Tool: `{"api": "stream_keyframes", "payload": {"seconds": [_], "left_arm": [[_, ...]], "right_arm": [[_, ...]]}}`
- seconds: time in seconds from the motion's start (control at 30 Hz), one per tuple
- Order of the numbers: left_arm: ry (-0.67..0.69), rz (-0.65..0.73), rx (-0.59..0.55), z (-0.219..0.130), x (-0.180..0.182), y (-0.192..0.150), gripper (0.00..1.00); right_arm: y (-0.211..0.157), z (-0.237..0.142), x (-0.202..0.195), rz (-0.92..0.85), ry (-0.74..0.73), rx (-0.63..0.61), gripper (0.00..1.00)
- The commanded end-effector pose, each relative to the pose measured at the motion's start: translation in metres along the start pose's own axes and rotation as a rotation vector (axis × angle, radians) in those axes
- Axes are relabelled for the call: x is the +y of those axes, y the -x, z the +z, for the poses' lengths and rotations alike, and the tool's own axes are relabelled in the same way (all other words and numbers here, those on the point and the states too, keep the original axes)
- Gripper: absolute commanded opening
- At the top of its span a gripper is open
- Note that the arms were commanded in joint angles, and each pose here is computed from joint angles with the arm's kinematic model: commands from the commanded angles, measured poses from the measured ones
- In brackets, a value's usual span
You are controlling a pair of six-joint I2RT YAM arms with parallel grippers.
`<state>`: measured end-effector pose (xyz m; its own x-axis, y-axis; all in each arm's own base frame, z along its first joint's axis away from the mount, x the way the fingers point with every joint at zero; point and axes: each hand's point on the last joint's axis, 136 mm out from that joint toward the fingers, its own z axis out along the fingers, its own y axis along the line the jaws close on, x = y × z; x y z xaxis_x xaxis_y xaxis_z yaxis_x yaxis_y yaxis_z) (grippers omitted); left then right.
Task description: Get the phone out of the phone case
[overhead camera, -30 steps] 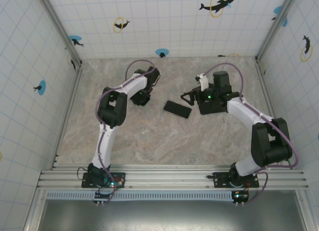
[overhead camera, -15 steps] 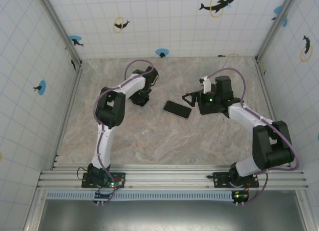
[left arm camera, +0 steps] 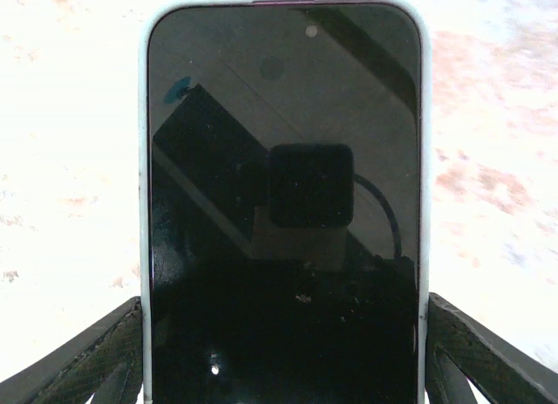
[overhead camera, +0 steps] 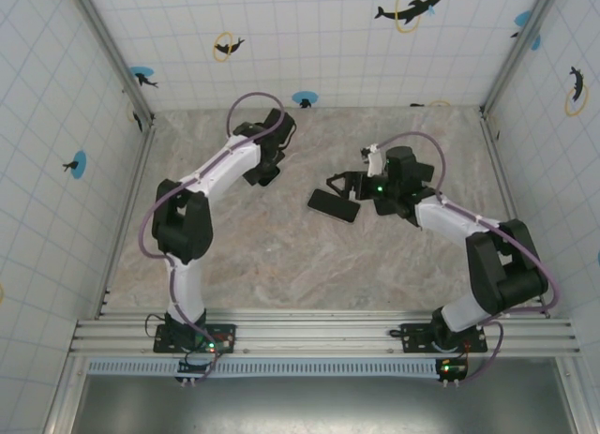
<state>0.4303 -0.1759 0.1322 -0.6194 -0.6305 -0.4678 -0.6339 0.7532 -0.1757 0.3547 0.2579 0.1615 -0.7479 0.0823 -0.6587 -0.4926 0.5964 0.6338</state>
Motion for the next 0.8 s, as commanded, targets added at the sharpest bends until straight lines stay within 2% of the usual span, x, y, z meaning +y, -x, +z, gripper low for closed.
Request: {"api": "stream_keyframes", "payload": {"seconds": [0.0, 0.13, 0.3, 0.43, 0.5, 0.63, 0.77], "left_arm": [[-0.101, 0.037, -0.061, -0.034, -0.015, 0.005, 0.56], [-0.177, 0.043, -0.081, -0.059, -0.026, -0.004, 0.54], [-0.261, 0.062, -0.096, -0.084, -0.036, -0.016, 0.55], [-0.301, 0.067, -0.092, -0.091, -0.036, -0.025, 0.55], [-0.318, 0.069, -0.089, -0.094, -0.039, -0.029, 0.55], [-0.335, 0.079, -0.086, -0.098, -0.042, -0.033, 0.55], [-0.366, 0.084, -0.080, -0.101, -0.046, -0.037, 0.55]], "right_arm": [[0.020, 0.011, 0.028, 0.003, 0.102, -0.062, 0.98], [0.018, 0.026, 0.044, 0.010, 0.148, -0.045, 1.00], [0.019, 0.041, 0.057, 0.055, 0.209, -0.036, 0.93], [0.022, 0.052, 0.070, 0.061, 0.257, -0.028, 0.86], [0.022, 0.056, 0.075, 0.066, 0.278, -0.025, 0.81], [0.020, 0.062, 0.077, 0.105, 0.312, -0.022, 0.65], [0.024, 0.065, 0.081, 0.143, 0.346, -0.034, 0.43]]}}
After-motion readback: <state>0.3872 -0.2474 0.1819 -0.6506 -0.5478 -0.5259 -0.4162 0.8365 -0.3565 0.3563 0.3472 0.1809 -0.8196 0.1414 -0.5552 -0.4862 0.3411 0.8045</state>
